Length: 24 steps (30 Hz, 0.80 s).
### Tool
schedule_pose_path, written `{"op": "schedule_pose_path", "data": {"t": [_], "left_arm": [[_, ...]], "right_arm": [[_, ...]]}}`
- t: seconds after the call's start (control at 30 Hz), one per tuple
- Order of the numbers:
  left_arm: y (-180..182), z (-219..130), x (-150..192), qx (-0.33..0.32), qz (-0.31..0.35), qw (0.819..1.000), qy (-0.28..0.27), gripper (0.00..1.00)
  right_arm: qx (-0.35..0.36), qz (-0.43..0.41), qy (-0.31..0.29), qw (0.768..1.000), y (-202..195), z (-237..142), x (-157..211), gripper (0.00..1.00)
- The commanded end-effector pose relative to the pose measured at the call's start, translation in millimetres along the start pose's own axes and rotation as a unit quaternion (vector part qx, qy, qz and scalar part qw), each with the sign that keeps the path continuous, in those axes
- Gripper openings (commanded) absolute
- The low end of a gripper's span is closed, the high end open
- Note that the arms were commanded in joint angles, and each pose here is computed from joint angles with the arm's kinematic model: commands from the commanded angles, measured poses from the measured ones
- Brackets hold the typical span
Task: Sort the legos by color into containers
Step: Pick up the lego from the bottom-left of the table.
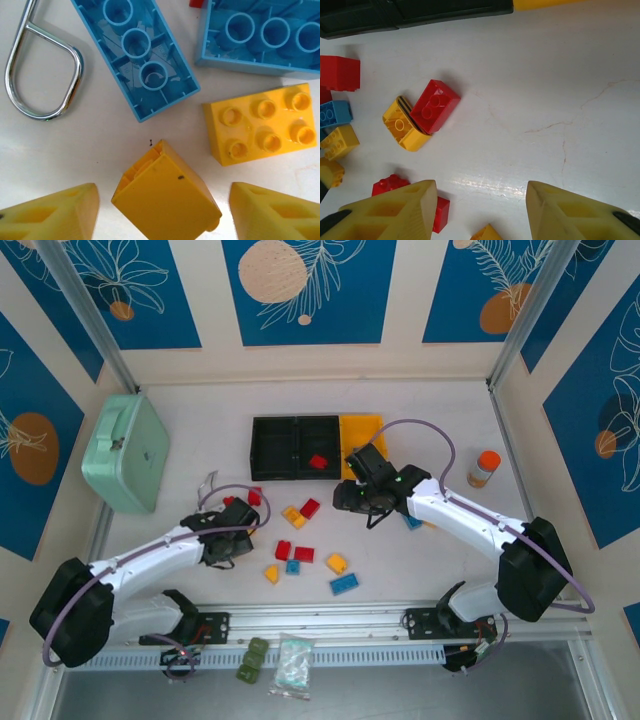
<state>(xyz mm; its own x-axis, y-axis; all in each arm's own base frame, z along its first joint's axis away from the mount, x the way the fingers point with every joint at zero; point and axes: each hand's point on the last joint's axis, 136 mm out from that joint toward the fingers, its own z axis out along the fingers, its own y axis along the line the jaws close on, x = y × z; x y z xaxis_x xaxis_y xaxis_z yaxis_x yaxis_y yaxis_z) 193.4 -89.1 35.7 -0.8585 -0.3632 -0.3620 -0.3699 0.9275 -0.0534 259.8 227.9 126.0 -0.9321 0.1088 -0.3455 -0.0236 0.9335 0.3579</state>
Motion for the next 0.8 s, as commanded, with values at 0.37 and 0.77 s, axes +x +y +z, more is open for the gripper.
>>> {"op": "schedule_pose_path", "data": {"t": [0.37, 0.77], "left_arm": [[17.2, 8.4, 8.0, -0.015, 0.000, 1.000, 0.001, 0.42], [-1.0, -30.9, -15.2, 0.030, 0.037, 0.999, -0.024, 0.35]], "right_arm": [[-0.003, 0.003, 0.004, 1.000, 6.7, 2.4, 1.8, 0.50], [-0.051, -0.029, -0.004, 0.998, 23.8, -13.3, 8.5, 0.50]]}}
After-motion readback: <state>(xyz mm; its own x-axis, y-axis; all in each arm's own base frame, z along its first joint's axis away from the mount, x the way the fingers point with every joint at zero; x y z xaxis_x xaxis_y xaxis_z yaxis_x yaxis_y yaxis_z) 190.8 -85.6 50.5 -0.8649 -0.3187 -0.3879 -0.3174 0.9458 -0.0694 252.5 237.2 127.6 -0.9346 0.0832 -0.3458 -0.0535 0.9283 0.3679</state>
